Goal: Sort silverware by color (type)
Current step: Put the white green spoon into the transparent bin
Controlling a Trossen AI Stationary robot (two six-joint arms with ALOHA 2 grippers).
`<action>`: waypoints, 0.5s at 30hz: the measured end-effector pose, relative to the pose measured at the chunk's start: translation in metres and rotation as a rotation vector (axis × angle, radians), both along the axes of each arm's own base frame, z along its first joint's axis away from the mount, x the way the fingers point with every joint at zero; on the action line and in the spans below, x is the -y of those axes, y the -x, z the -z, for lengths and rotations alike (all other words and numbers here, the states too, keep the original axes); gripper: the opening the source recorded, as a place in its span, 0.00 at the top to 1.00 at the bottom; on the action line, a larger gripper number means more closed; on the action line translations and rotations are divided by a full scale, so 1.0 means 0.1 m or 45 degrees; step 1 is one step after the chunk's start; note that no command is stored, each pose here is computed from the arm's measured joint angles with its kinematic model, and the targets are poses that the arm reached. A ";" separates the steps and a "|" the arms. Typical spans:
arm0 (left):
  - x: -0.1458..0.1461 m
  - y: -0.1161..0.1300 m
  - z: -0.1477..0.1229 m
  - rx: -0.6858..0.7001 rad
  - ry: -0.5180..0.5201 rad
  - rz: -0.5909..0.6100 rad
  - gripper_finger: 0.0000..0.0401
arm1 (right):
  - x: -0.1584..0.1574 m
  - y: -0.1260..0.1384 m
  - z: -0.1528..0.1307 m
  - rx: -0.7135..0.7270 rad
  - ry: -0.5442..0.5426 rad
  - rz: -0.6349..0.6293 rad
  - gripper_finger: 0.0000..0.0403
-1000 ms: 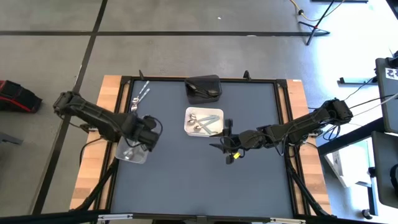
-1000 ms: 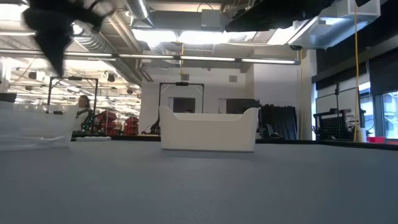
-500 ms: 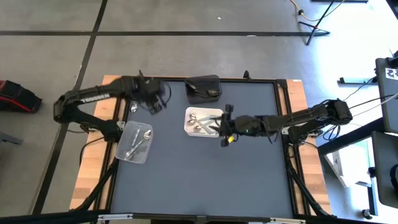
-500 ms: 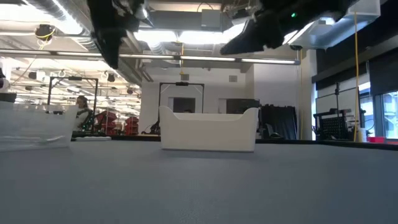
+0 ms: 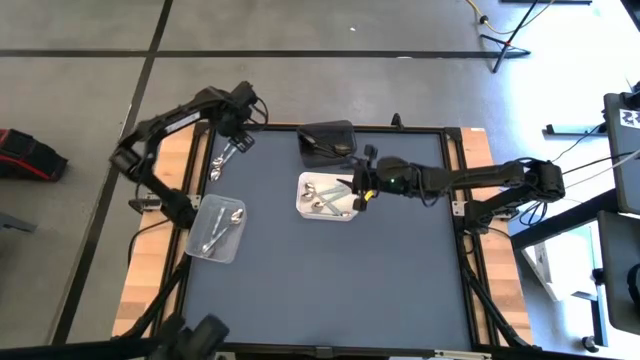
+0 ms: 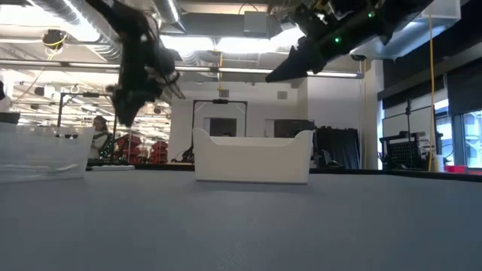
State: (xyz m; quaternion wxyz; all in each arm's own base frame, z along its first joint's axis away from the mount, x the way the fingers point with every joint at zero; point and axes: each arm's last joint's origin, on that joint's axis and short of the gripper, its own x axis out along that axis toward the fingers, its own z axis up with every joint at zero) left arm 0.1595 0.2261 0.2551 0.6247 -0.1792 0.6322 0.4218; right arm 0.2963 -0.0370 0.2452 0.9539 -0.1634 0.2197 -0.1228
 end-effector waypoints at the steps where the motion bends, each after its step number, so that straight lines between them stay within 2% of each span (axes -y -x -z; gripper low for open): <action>1: -0.07 0.00 0.08 -0.009 0.027 -0.005 0.57 | 0.02 0.00 0.00 0.000 0.000 0.007 0.64; 7: -0.32 -0.02 0.50 -0.040 0.203 -0.001 0.57 | 0.07 0.01 0.00 0.000 0.002 0.030 0.64; 15: -0.48 -0.08 0.85 -0.030 0.284 -0.002 0.57 | 0.06 0.01 0.01 -0.010 -0.004 0.027 0.64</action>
